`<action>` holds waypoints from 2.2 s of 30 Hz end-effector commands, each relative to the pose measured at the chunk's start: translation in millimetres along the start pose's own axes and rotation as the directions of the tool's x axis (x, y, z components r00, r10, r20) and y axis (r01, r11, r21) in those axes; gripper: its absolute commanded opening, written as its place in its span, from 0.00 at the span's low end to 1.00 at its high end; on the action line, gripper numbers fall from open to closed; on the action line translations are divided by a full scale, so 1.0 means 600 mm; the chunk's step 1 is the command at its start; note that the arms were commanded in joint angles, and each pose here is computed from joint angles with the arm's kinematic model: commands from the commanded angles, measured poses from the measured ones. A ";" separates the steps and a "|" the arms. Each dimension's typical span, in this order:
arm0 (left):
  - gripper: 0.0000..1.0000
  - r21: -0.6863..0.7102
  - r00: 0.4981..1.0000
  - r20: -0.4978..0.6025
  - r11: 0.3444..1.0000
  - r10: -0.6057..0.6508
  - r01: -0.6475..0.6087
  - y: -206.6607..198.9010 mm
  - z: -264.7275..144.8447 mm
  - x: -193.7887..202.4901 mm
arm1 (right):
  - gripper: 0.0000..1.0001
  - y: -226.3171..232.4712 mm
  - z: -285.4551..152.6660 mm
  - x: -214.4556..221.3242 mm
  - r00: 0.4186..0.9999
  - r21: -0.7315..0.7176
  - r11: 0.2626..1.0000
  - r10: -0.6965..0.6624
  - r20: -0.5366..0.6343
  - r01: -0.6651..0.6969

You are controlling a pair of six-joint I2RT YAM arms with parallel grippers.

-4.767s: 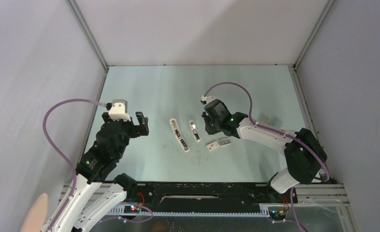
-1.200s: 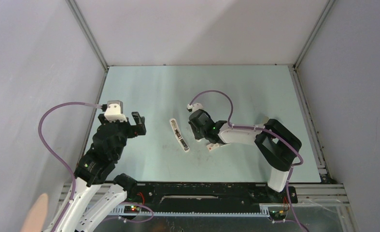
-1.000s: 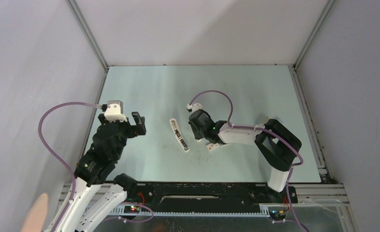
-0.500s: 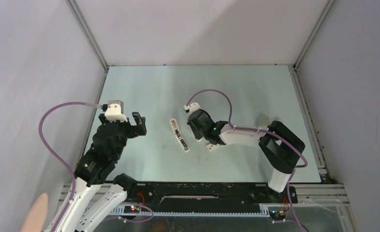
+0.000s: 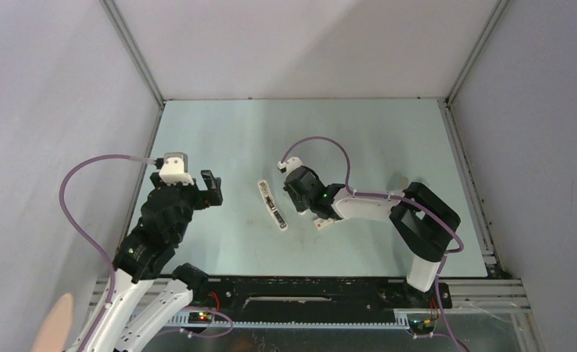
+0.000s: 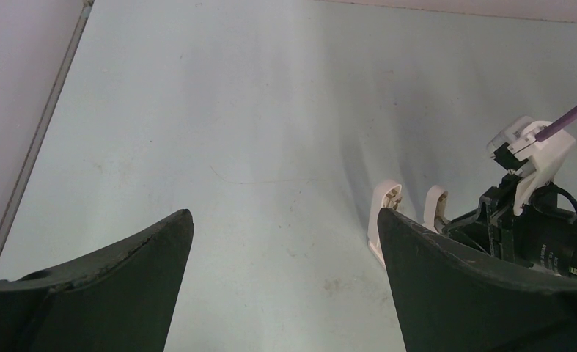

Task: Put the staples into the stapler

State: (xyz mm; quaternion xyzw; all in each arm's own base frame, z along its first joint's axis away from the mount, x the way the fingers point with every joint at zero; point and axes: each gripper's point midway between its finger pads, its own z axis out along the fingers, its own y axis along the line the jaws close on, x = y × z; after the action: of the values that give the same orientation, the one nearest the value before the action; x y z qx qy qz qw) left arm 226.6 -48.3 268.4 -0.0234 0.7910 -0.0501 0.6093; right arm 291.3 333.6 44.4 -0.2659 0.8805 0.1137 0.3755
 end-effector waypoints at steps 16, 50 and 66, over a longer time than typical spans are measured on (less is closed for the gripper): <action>0.98 0.008 1.000 0.025 1.000 0.001 -0.002 -0.002 0.005 -0.010 | 0.05 0.007 0.010 -0.027 0.999 -0.002 1.000 -0.017 0.043 0.017; 0.98 0.016 1.000 0.023 1.000 0.003 -0.003 -0.005 0.006 -0.010 | 0.12 0.003 0.005 0.006 0.999 0.000 1.000 -0.026 -0.020 0.026; 0.98 0.018 1.000 0.016 1.000 0.005 -0.005 -0.007 0.008 -0.007 | 0.35 0.002 -0.025 -0.028 0.999 -0.026 1.000 -0.006 0.036 0.007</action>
State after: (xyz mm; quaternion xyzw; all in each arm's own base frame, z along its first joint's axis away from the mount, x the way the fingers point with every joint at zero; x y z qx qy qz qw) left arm 227.3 -49.9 267.2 -0.0208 0.7928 -0.0523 0.6068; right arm 286.0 328.8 37.4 -0.2780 0.8847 0.1051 0.3592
